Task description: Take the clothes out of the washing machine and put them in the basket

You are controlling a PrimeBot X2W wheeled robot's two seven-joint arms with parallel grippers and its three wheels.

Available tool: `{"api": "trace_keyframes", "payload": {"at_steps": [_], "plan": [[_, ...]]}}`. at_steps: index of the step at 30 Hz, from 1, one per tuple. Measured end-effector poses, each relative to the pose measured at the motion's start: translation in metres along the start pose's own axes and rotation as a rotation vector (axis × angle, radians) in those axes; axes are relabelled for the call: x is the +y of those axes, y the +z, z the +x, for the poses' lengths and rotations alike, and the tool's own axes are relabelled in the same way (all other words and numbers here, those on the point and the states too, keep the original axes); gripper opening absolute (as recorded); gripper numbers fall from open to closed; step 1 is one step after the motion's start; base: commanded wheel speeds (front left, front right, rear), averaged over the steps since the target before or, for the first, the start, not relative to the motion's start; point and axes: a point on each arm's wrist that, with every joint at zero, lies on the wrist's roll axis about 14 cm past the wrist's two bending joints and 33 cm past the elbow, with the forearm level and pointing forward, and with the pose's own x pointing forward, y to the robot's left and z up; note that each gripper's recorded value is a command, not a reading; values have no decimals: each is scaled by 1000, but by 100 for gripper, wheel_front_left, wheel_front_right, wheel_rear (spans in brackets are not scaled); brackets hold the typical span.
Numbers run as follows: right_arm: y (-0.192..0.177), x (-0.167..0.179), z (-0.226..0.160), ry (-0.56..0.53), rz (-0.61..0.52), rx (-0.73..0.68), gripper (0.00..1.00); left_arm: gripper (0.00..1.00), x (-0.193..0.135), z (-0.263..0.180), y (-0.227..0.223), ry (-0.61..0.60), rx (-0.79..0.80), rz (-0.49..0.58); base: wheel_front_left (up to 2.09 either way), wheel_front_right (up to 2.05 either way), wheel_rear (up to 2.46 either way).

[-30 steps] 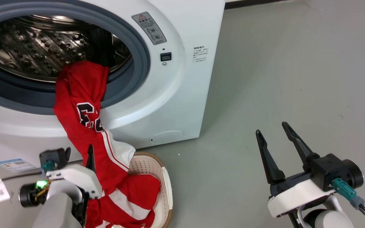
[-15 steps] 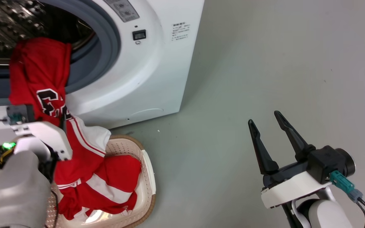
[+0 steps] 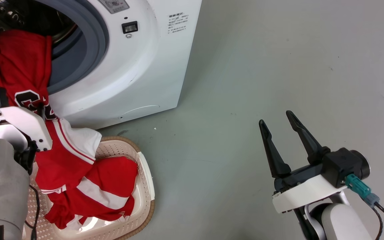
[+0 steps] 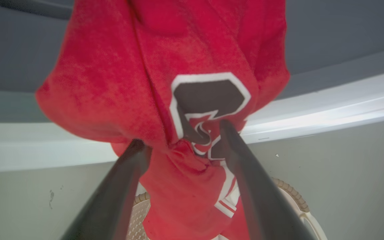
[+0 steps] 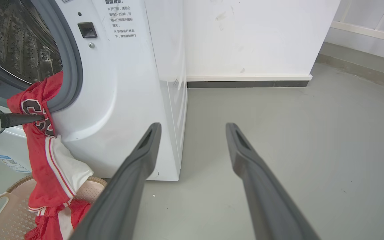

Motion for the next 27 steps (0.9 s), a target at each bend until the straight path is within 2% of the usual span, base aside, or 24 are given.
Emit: {"api": "trace_keyframes", "payload": {"at_steps": [2,9,14,15,27], "plan": [[-1,-1,0,-2,0,2,100,0,-1,0,0,0,-5,-10,0,0,0],[6,-3,-2,-7,1,-18,100,0,1,-10,10,8,-60,-28,0,0,0],[17,-2,-6,-7,-5,-49,100,0,-1,-26,29,8,-162,-33,0,0,0],[22,-1,-12,-5,-2,-59,100,0,0,-40,41,10,-226,-30,0,0,0],[51,9,-37,15,-9,-130,100,0,-7,-115,84,3,-482,-30,0,0,0]]}}
